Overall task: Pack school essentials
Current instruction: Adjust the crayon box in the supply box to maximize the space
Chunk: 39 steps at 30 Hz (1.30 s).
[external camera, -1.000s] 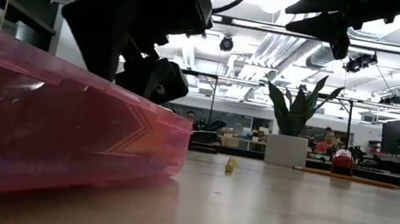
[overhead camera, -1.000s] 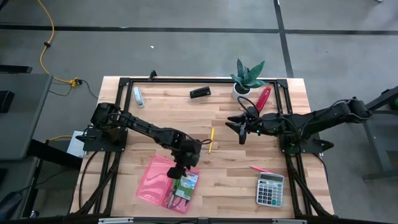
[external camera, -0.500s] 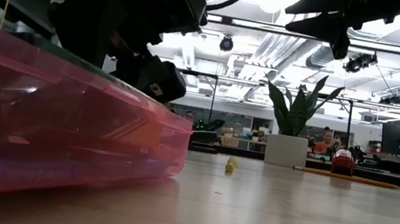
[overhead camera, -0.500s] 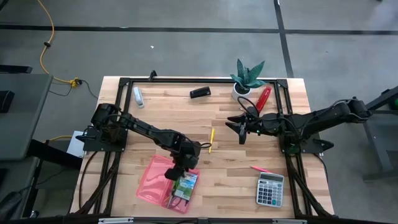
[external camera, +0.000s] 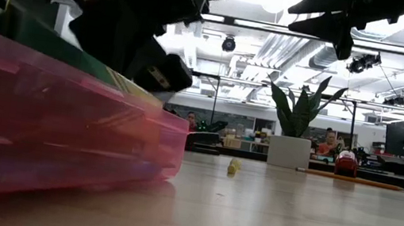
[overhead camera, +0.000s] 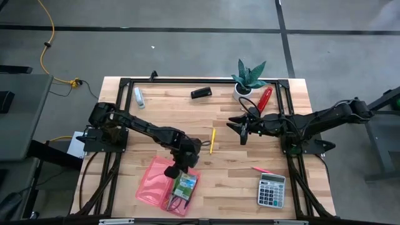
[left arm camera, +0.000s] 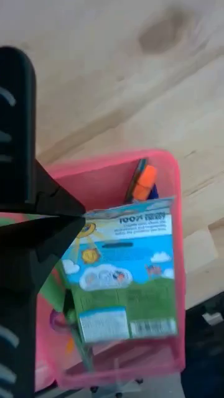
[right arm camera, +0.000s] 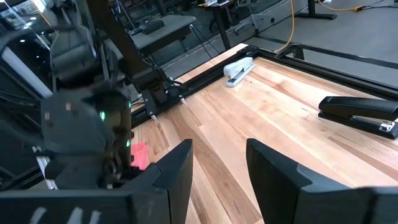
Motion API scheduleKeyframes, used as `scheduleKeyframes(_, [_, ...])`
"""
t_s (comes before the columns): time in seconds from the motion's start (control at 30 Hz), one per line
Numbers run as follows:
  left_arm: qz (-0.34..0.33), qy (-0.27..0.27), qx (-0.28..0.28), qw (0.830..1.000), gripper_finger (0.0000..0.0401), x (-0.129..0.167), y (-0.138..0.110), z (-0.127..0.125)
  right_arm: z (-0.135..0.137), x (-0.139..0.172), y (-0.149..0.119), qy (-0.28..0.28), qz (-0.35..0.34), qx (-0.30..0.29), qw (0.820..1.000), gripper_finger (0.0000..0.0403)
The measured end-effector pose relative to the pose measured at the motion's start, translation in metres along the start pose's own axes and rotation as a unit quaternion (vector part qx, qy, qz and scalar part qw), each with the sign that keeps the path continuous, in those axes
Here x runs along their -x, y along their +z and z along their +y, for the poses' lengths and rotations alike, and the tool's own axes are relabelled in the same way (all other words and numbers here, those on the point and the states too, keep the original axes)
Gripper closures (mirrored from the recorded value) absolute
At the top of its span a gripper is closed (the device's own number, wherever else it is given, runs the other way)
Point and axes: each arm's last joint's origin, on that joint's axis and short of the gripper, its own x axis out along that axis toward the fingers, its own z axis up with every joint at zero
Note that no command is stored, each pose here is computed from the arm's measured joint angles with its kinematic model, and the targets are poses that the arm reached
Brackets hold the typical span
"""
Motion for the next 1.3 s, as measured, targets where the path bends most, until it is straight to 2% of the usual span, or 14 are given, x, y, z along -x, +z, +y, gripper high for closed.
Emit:
scheduleKeyframes(0.23, [-0.072,-0.026,-0.011,0.997,0.0401,0.057,0.004,-0.006,0.000,0.000,0.000,-0.001,0.002,0.003,1.000,0.0261])
scheduleKeyframes(0.37, [-0.122,-0.009,-0.028,0.992,0.0401,0.100,0.003,-0.018,0.000,0.000,-0.001,-0.002,0.004,0.004,1.000,0.0261])
scheduleKeyframes(0.5, [-0.154,0.034,-0.033,0.987,0.0401,0.137,-0.004,-0.032,0.000,0.000,-0.001,-0.002,0.004,0.004,1.000,0.0261])
scheduleKeyframes(0.67, [-0.135,0.129,-0.010,0.982,0.0401,0.166,-0.023,-0.035,0.000,0.000,-0.001,-0.002,0.003,0.004,1.000,0.0261])
scheduleKeyframes(0.8, [-0.114,0.179,0.026,0.977,0.0401,0.178,-0.035,-0.027,0.000,0.000,-0.001,-0.002,0.003,0.004,1.000,0.0261])
scheduleKeyframes(0.97, [-0.115,0.183,0.037,0.976,0.0401,0.181,-0.038,-0.023,0.000,0.000,-0.001,-0.002,0.003,0.002,1.000,0.0261])
scheduleKeyframes(1.13, [-0.116,0.156,0.030,0.980,0.0401,0.175,-0.034,-0.033,0.000,0.000,-0.001,-0.002,0.003,0.002,1.000,0.0261])
scheduleKeyframes(1.3, [-0.117,0.098,0.030,0.988,0.0401,0.164,-0.027,-0.051,0.000,0.000,-0.001,-0.002,0.003,0.003,1.000,0.0261])
